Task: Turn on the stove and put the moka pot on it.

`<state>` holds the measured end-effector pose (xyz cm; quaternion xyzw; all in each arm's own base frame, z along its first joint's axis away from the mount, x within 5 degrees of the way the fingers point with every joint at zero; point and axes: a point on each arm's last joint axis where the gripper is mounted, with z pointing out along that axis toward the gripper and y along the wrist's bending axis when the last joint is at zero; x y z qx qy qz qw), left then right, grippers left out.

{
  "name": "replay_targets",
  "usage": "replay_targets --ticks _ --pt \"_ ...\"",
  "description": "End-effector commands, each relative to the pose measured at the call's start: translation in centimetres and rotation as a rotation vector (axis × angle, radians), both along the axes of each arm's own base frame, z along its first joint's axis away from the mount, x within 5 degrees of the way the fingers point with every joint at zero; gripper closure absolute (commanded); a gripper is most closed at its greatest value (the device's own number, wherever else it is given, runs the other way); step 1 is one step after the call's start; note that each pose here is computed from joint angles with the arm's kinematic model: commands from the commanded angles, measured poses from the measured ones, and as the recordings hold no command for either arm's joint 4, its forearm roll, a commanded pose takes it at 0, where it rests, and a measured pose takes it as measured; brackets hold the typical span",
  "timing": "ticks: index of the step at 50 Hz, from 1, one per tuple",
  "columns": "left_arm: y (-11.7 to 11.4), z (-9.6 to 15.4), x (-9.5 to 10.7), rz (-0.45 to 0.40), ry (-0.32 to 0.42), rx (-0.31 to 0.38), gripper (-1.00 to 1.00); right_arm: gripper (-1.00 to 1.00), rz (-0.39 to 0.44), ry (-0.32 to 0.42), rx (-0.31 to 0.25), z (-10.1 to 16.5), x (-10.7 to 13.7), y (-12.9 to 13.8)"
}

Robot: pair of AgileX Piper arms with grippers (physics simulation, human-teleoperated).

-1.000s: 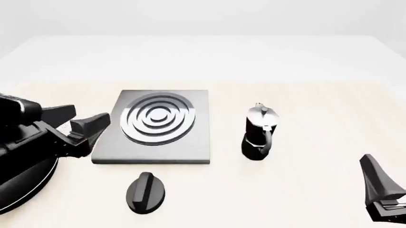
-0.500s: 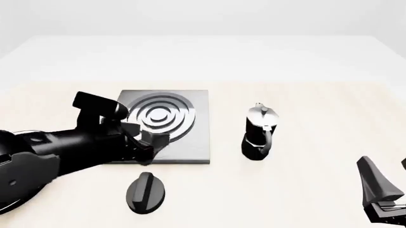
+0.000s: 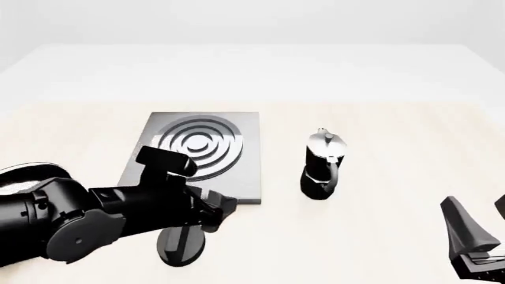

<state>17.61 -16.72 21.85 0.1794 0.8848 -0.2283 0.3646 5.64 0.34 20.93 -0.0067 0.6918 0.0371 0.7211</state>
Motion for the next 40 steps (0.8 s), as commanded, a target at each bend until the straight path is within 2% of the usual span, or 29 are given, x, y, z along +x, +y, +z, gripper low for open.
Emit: replay_targets --ticks 1,25,40 --pt "-0.6 -1.8 0.1 0.020 0.053 -0.007 -1.00 -1.00 -0.003 0.008 0.006 -0.1 0.0 0.0" --pt "-0.1 -4.7 0.1 0.108 0.137 -0.039 -1.00 -1.00 -0.007 0.010 0.011 -0.1 0.0 0.0" --pt "-0.4 -6.3 0.1 0.124 0.175 -0.036 -1.00 -1.00 -0.012 0.012 0.013 -0.1 0.0 -0.1"
